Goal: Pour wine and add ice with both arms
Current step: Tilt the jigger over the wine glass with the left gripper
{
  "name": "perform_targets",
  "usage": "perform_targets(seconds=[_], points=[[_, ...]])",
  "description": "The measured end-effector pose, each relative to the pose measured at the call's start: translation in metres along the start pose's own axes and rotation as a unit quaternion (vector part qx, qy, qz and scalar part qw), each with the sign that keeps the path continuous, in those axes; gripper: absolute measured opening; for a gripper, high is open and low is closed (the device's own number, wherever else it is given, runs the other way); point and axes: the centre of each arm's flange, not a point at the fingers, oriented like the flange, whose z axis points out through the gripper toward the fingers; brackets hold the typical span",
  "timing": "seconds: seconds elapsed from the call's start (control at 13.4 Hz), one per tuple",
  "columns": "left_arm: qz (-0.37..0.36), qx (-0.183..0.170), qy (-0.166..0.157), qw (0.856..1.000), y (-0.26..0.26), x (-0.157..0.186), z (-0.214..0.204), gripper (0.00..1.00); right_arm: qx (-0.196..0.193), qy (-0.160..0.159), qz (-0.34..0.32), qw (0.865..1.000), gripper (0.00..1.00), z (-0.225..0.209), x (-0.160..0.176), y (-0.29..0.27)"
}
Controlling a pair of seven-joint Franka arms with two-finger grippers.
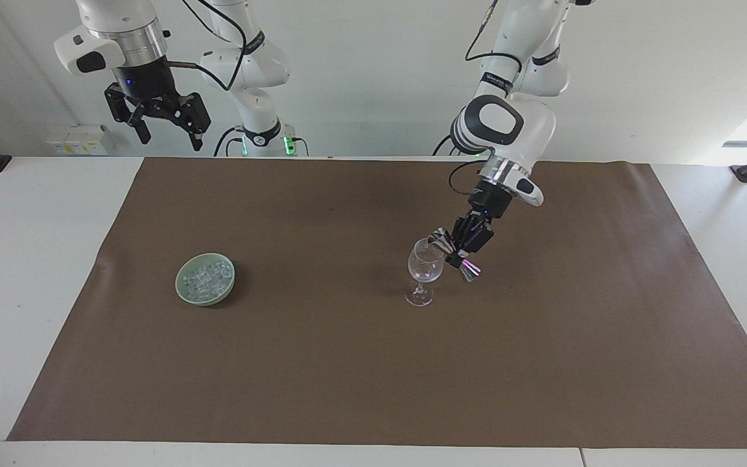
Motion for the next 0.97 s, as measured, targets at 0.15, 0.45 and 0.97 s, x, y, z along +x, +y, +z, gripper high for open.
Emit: perform_targets(seconds=[0.15,0.45,0.97], points=[[0.003,-0.004,0.009,1.000,0.0020,-0.0012,-0.0011,0.22,0.000,0.000,0.000,1.000,1.00,0.0000,0.0000,0.0000],[0.008,-0.009,0.023,1.000,0.0050,-0.0065,0.0025,0.22,0.000,0.000,0.000,1.000,1.00,0.0000,0.0000,0.0000],[0.058,-0.012,0.033,0.998,0.0086,-0.0090,0.0064,0.22,0.000,0.000,0.000,1.000,1.00,0.0000,0.0000,0.0000]])
